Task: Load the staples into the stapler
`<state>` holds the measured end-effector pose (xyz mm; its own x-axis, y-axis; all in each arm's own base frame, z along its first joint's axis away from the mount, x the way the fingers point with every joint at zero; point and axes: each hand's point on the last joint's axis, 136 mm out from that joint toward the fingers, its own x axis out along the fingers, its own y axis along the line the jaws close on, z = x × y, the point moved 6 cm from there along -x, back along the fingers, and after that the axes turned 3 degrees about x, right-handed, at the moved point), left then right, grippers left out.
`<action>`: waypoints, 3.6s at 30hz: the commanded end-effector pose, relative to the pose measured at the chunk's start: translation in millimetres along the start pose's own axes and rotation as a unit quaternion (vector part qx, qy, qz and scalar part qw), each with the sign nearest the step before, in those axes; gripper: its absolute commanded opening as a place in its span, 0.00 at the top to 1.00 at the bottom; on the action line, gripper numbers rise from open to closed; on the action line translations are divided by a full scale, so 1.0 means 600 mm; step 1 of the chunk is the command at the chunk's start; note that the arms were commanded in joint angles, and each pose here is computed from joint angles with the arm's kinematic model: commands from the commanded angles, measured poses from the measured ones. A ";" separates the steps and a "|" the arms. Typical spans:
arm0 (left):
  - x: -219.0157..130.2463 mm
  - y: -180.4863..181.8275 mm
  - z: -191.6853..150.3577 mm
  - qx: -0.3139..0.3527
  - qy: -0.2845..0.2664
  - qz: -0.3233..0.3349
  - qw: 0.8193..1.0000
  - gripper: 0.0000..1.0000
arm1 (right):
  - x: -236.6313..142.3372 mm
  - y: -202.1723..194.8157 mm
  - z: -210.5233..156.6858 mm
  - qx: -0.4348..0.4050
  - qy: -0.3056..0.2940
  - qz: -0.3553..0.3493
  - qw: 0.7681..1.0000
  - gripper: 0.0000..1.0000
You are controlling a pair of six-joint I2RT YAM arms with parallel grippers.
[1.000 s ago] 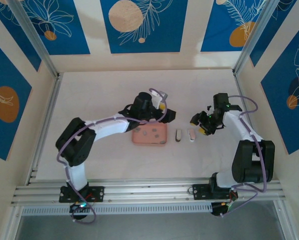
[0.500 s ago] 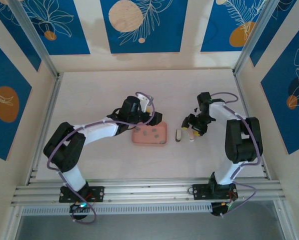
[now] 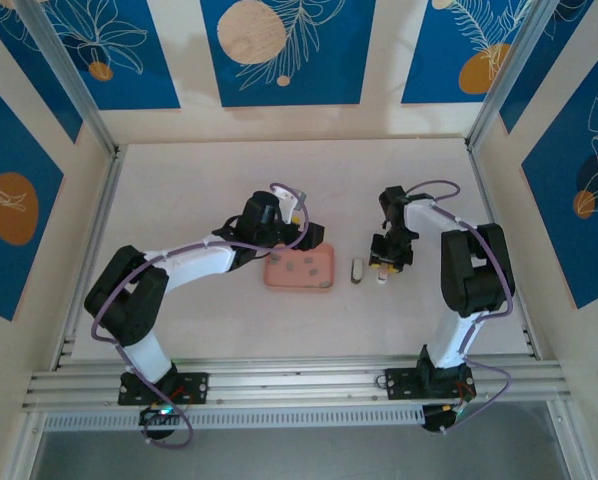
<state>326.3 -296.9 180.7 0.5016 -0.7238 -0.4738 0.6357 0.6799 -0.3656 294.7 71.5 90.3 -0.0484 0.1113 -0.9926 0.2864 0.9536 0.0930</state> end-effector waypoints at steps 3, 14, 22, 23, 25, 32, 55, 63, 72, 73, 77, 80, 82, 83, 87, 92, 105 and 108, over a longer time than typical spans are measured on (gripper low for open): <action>-0.018 0.002 0.015 0.006 -0.016 0.008 1.000 0.12 | -0.038 0.027 0.014 -0.020 -0.032 -0.002 0.999 0.75; -0.045 0.019 0.017 0.009 -0.023 0.035 0.999 0.12 | -0.061 0.095 0.072 -0.047 -0.064 0.017 0.997 0.76; -0.062 0.032 0.016 0.009 -0.025 0.054 0.998 0.11 | -0.034 0.127 0.099 -0.052 -0.048 0.023 0.997 0.75; -0.064 0.034 0.017 0.009 -0.026 0.056 0.998 0.11 | -0.031 0.130 0.099 -0.053 -0.046 0.025 0.997 0.75; -0.066 0.037 0.013 0.008 -0.024 0.059 0.998 0.11 | -0.023 0.131 0.100 -0.051 -0.040 0.024 0.998 0.74; -0.079 0.042 0.019 0.008 -0.033 0.071 0.997 0.10 | -0.046 0.131 0.093 -0.055 -0.048 0.021 0.997 0.58; -0.334 0.197 0.054 0.122 -0.140 0.460 0.868 0.00 | -0.282 -0.081 0.069 -0.001 -0.481 0.123 0.868 0.01; -0.329 0.245 -0.027 0.102 -0.153 0.500 0.847 0.00 | -0.205 -0.151 0.043 0.011 -0.524 0.125 0.843 0.00; -0.295 0.275 -0.078 0.111 -0.121 0.508 0.846 0.00 | -0.115 -0.165 0.031 -0.002 -0.523 0.124 0.844 0.00; -0.290 0.280 -0.084 0.116 -0.111 0.508 0.846 0.00 | -0.107 -0.164 0.031 -0.004 -0.525 0.129 0.841 0.01; -0.273 0.295 -0.113 0.117 -0.107 0.492 0.856 0.00 | -0.099 -0.158 0.044 -0.013 -0.533 0.137 0.835 0.01; -0.276 0.293 -0.111 0.129 -0.117 0.477 0.862 0.00 | -0.101 -0.149 0.057 -0.027 -0.549 0.144 0.823 0.00; -0.287 0.289 -0.115 0.157 -0.158 0.477 0.850 0.00 | -0.103 -0.146 0.068 -0.025 -0.559 0.149 0.815 0.00; -0.297 0.293 -0.119 0.155 -0.182 0.483 0.842 0.00 | -0.102 -0.147 0.074 -0.019 -0.561 0.152 0.814 0.00; -0.304 0.318 -0.145 0.124 -0.204 0.486 0.841 0.00 | -0.091 -0.129 0.099 -0.023 -0.550 0.168 0.818 0.00; -0.282 0.334 -0.151 0.114 -0.168 0.467 0.861 0.00 | -0.084 -0.084 0.103 -0.092 -0.546 0.148 0.820 0.00; -0.287 0.379 -0.139 0.051 -0.145 0.458 0.876 0.00 | -0.055 -0.058 0.098 -0.142 -0.555 0.138 0.808 0.00; -0.287 0.379 -0.139 0.052 -0.145 0.458 0.875 0.00 | -0.055 -0.058 0.097 -0.141 -0.554 0.138 0.809 0.00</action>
<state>336.1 -6.1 112.1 0.9461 0.1312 -0.2960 -0.0853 0.9829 0.1632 340.0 19.1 109.8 0.8956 0.1748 -0.4090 -0.0917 0.9724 0.2146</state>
